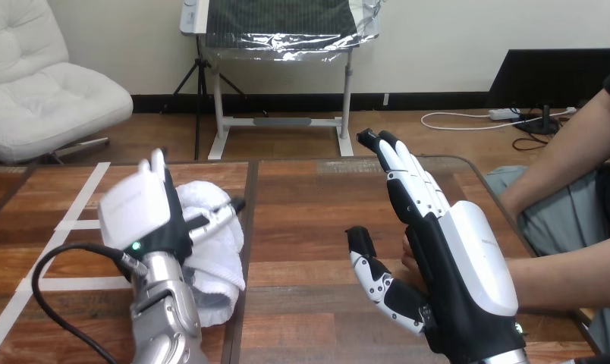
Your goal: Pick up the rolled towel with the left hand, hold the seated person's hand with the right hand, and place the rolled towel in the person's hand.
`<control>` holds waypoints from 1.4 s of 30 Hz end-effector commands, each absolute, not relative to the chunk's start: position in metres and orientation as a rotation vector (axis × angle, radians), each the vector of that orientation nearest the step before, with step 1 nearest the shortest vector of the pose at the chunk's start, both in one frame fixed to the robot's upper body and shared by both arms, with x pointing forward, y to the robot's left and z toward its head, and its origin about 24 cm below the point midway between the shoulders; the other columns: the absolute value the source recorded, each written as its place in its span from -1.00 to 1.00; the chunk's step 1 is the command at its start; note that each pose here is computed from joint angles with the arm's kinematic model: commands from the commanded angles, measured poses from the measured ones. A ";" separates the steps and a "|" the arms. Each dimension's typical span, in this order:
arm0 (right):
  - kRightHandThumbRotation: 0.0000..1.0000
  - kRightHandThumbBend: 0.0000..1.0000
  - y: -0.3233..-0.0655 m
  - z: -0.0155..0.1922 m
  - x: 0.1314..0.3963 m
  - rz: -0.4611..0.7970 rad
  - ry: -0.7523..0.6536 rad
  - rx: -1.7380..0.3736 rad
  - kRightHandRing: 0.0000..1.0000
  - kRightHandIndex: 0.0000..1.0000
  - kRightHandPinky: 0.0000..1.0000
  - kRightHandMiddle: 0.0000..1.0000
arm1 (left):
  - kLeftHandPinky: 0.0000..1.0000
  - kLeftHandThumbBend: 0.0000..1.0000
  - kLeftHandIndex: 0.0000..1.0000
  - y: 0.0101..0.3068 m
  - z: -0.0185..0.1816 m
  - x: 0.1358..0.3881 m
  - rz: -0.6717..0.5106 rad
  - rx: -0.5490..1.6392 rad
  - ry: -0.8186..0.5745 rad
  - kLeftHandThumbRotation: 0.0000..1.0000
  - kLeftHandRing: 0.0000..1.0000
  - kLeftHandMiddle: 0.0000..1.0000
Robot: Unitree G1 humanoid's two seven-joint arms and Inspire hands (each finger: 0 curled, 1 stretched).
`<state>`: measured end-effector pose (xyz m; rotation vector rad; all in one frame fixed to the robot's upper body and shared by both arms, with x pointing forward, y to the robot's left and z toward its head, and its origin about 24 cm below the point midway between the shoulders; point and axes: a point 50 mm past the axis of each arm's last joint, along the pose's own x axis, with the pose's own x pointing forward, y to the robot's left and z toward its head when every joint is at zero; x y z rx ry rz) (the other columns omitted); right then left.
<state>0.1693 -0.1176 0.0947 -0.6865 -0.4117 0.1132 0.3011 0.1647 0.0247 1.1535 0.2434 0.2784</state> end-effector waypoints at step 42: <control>-1.00 -0.46 -0.121 0.113 0.173 0.119 -0.434 -0.742 1.00 0.85 1.00 1.00 | 0.52 1.00 0.94 0.165 0.020 0.318 0.151 1.353 0.482 0.96 0.71 0.83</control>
